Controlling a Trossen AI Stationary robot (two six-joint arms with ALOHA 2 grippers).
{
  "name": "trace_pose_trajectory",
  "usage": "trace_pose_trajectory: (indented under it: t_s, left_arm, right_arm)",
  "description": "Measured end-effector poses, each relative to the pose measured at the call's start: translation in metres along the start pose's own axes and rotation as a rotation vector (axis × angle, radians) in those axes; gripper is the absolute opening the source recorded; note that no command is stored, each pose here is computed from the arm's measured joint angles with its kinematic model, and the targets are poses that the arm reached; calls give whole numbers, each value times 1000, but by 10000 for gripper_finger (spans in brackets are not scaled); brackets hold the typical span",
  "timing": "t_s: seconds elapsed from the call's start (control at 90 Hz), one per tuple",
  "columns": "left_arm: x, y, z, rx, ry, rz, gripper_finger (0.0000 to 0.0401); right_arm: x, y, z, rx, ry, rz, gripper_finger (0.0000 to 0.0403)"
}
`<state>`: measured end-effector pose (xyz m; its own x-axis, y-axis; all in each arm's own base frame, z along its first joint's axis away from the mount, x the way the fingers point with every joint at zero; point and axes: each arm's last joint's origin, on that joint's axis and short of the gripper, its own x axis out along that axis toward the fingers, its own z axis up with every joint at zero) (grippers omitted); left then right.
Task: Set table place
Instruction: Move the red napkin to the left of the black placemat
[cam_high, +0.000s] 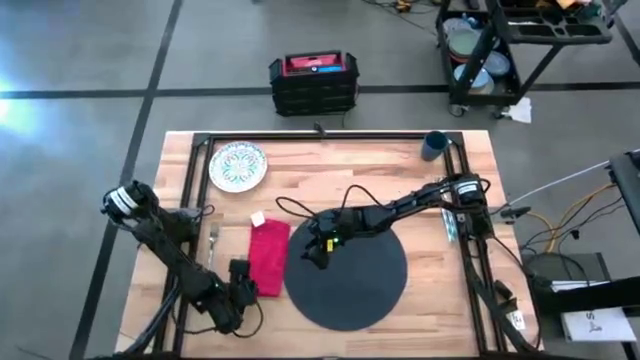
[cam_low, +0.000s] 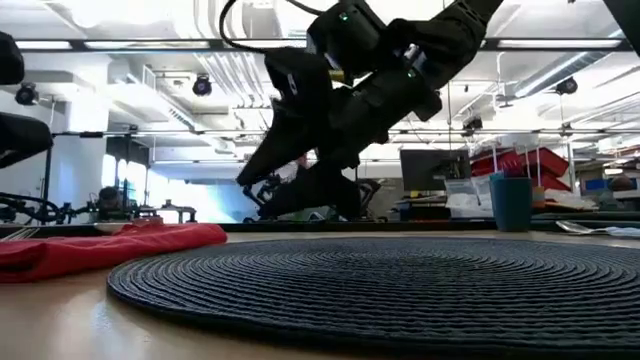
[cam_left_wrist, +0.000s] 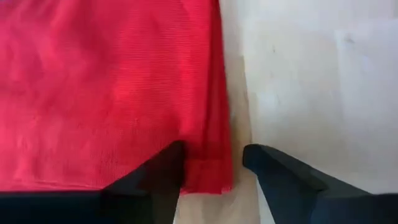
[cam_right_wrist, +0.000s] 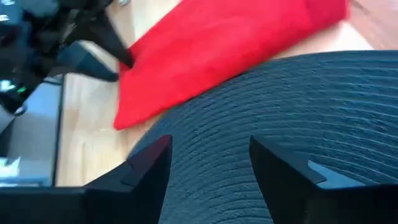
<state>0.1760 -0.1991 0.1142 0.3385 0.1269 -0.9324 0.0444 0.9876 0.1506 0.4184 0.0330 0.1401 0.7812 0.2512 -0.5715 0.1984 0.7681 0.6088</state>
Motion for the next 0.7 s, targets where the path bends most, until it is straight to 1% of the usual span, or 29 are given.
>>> trace_pose_trajectory:
  t_s: [0.1, 0.211, 0.244, 0.322, 0.444, 0.556, 0.622, 0.644, 0.7]
  left_arm:
    - [5, 0, -1, -56, -19, 53, 108]
    - [8, 3, -3, -102, -54, 109, 29]
    - [8, 4, -3, -118, -61, 119, 16]
    - [9, 8, -4, -141, -68, 149, 8]
    - [2, 11, 0, -185, -46, 127, 3]
    - [-17, 16, 5, -206, -37, 93, 2]
    - [-33, 25, 6, -218, -4, 93, 2]
    - [-39, 28, 7, -223, -10, 95, 2]
    - [-55, 32, 14, -261, -61, 60, 1]
  right_arm:
    - [1, 2, -3, -1, -1, -6, 187]
    - [2, 4, -8, -6, -3, -24, 165]
    - [2, 6, -10, -9, -4, -25, 157]
    - [3, 8, -11, -5, -3, -21, 138]
    - [3, 13, -14, -13, -5, -5, 105]
    - [-3, 21, -10, -30, -25, 14, 77]
    - [-8, 24, -7, -44, -38, 17, 63]
    - [-10, 26, -6, -48, -47, 14, 59]
    - [-16, 30, -2, -59, -74, 19, 52]
